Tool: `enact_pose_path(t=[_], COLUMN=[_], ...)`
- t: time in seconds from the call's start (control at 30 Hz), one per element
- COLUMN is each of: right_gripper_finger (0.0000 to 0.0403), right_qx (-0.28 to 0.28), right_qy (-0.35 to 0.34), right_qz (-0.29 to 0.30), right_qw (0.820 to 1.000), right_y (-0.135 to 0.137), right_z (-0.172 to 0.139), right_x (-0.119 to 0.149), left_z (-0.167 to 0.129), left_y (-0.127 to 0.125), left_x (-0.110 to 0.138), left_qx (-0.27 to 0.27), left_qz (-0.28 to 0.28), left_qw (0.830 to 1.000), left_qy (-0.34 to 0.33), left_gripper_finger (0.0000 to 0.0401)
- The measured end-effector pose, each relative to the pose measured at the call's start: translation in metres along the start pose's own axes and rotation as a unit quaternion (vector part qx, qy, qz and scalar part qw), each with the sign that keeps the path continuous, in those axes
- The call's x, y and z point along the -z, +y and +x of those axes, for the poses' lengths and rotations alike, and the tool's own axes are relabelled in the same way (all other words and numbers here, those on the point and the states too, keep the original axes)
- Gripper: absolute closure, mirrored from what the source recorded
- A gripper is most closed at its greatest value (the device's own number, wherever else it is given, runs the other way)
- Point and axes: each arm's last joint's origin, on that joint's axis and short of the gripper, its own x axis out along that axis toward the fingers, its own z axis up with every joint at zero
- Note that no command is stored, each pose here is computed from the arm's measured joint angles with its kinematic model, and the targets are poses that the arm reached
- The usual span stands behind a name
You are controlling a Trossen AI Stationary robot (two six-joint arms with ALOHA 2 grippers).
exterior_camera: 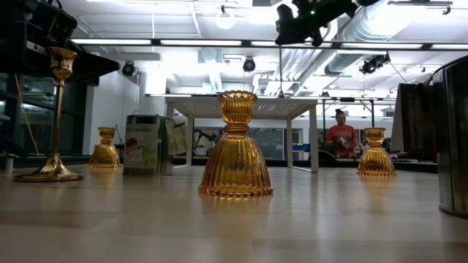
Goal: Pick & Place candle stick holders
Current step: Put the top gold candle holder on the shelf
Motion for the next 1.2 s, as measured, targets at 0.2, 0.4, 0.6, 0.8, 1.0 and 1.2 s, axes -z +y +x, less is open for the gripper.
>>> enact_pose_path(t=[0.2,0.4,0.6,0.8,1.0,1.2], right_gripper_finger=[0.0387,0.0387,0.0387,0.0387,0.0387,0.0386], right_qx=[-0.003,0.001,0.001,0.019,0.025,0.026], right_qy=[0.007,0.017,0.023,0.023,0.031,0.031], right_qz=[0.0,0.033,0.039,0.023,0.023,0.024], right_qw=[1.0,0.999,0.999,0.999,0.999,0.999], right_y=[0.002,0.002,0.003,0.002,-0.003,-0.003], right_z=[0.011,0.017,0.021,0.021,0.021,0.021], right_x=[0.003,0.008,0.012,0.012,0.013,0.013], left_z=[0.0,0.0,0.0,0.0,0.0,0.0], left_y=[0.0,0.0,0.0,0.0,0.0,0.0], left_x=[0.0,0.0,0.0,0.0,0.0,0.0], left_qx=[0.0,0.0,0.0,0.0,0.0,0.0], left_qz=[0.0,0.0,0.0,0.0,0.0,0.0], left_qw=[1.0,1.0,1.0,1.0,1.0,1.0], left_qy=[0.0,0.0,0.0,0.0,0.0,0.0], left_gripper_finger=[0.0401,0.0401,0.0401,0.0401,0.0401,0.0401])
